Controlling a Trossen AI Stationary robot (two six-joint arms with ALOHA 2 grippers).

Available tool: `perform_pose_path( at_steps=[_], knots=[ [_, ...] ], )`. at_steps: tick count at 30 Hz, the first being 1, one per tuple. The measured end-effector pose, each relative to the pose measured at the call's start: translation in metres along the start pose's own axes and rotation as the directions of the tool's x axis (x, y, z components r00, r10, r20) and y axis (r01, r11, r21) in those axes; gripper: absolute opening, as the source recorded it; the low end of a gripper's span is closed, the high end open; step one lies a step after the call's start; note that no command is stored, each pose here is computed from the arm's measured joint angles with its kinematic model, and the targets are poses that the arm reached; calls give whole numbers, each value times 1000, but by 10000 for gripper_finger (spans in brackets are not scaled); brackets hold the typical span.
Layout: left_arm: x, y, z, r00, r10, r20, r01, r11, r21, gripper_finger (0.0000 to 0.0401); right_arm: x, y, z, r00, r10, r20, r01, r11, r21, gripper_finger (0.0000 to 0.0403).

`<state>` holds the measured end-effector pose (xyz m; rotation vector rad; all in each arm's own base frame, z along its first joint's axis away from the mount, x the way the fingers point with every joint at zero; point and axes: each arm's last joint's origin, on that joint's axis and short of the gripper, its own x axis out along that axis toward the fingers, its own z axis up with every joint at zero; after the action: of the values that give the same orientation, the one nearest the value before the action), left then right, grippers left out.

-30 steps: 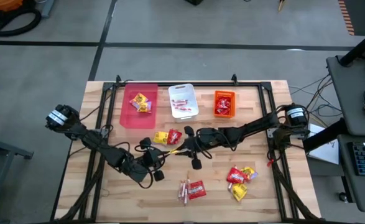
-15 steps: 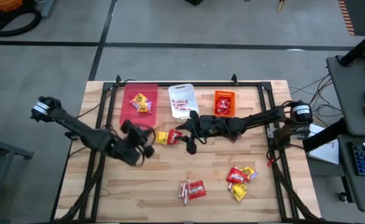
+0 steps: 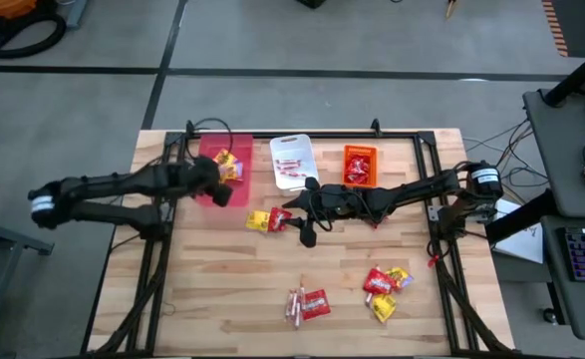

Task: Sort candy
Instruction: Put the yellow candy into the pink bin, then put the red candy into the orange bin

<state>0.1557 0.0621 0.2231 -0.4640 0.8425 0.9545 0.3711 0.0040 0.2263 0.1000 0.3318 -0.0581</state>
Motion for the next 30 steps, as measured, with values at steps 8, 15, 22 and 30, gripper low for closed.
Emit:
perform_pose_path(
  at_steps=[8, 15, 22, 30],
  knots=[
    [23, 26, 4, 986, -43, -163, 30, 996, -80, 3, 0, 0, 0, 1000, 0, -3, 0, 1000, -1, 196],
    [23, 27, 3, 986, -31, -167, 25, 999, -38, 42, 0, 0, 0, 1000, 0, -3, 0, 1000, 5, 196],
    [19, 27, 6, 993, 9, -118, -10, 1000, -11, 94, 0, 0, -1, 1000, -1, -7, 1, 999, 46, 196],
    [-14, -12, 2, 961, -261, 91, 254, 964, 85, 110, -4, 2, -5, 991, 105, -89, -78, 962, 262, 196]
  ],
)
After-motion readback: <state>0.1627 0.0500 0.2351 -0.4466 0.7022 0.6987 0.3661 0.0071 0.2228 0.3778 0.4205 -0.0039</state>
